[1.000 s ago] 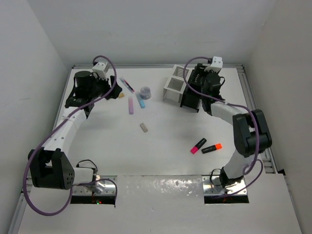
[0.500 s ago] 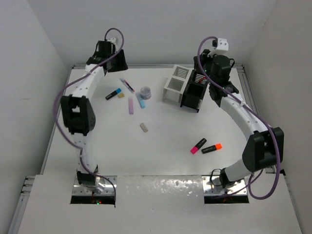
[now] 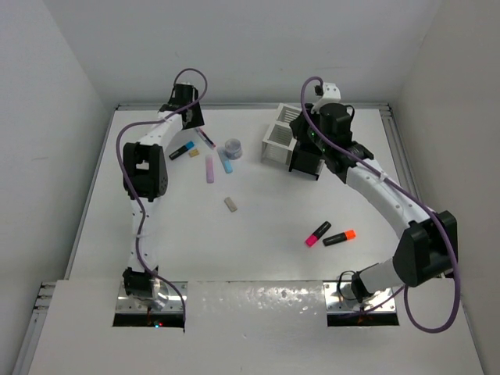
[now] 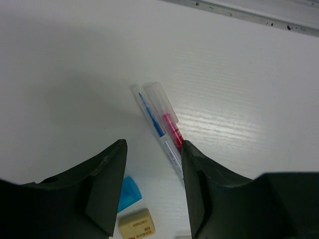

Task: Sort the stationery into containers
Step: Pick up the pen from the center of the board.

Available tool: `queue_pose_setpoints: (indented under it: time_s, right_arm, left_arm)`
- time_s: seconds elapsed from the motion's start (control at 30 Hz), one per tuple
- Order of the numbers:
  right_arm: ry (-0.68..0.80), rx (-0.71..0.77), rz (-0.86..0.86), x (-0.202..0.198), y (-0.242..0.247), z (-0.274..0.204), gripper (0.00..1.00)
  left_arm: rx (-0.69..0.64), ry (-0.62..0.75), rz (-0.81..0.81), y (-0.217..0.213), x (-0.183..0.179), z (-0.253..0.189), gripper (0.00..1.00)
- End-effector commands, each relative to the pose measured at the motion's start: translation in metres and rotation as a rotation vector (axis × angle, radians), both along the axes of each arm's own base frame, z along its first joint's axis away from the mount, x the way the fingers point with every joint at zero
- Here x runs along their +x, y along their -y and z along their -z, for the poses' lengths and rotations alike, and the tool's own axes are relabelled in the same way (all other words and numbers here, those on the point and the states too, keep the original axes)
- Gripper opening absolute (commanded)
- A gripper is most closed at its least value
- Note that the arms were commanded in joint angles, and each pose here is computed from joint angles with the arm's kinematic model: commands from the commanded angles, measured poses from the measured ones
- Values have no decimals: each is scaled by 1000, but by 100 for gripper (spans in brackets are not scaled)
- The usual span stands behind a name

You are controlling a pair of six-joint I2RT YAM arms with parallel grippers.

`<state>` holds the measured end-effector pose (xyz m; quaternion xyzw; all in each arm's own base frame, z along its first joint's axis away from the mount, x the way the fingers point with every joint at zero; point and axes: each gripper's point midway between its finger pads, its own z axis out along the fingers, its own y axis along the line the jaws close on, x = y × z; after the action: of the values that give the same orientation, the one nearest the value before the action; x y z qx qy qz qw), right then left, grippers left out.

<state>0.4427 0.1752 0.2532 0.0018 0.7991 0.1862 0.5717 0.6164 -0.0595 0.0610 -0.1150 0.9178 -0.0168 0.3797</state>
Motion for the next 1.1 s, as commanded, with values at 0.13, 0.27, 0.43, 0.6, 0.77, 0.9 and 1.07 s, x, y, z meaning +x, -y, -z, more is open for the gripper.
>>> queue_pose_setpoints:
  time_s: [0.13,0.27,0.43,0.6,0.77,0.9,1.07]
  right_arm:
    - [17,-26,58,-20,12,-16,18]
    - [26,-40,68,-25,16,-20,18]
    - [20,-51,75,-25,18,-18,19]
    - [20,-56,74,-25,17,-18,19]
    - [36,-69,85,-25,21,-24,21]
    - [48,-74,103,-26,26,-29,23]
    - [54,-77,110,-26,27,-30,23]
  left_arm:
    - [21,64,-36,-2,19,7,43]
    - [-1,39,-33,2,15,21,40]
    - [-15,36,-47,2,14,22,34]
    - [-30,16,-46,5,10,31,32]
    - [-21,-44,-58,2,1,54,30]
    - [-41,-75,-57,0,-9,61,26]
    - [-35,-76,-47,1,-6,68,17]
